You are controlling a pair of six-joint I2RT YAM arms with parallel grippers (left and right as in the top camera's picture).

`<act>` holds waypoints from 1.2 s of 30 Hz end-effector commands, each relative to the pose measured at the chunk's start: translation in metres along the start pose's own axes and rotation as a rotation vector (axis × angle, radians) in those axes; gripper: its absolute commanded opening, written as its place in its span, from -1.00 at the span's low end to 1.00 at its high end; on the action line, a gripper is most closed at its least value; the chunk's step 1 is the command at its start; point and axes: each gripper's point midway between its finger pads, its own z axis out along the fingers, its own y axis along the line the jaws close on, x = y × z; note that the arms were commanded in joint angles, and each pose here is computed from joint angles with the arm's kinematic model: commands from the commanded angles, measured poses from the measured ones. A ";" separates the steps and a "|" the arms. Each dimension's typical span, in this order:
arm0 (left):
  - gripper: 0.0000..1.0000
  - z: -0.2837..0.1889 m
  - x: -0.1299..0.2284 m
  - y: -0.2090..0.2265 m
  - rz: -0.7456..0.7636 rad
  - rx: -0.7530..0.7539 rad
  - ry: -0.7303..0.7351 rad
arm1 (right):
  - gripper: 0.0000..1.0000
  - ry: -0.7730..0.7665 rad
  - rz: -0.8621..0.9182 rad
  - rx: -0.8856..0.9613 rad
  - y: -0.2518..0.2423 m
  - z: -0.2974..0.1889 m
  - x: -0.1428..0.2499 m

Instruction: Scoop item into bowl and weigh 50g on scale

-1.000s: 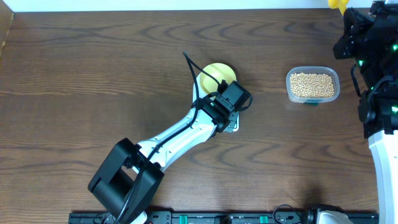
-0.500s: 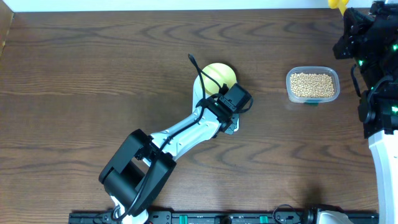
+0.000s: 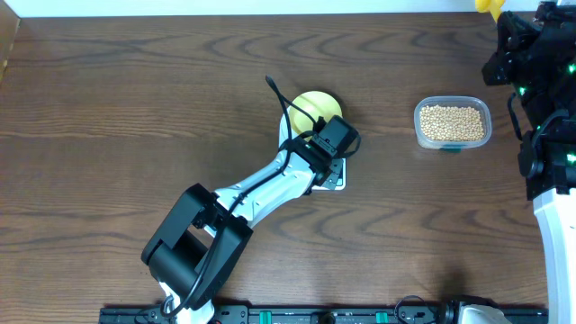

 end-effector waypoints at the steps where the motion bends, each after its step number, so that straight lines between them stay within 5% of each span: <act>1: -0.85 0.006 0.007 0.001 0.008 0.003 0.024 | -0.98 -0.011 -0.018 -0.002 0.000 0.000 -0.006; 36: -0.85 0.030 0.042 0.006 0.015 -0.025 0.168 | -0.98 0.012 -0.013 -0.001 -0.001 0.000 -0.001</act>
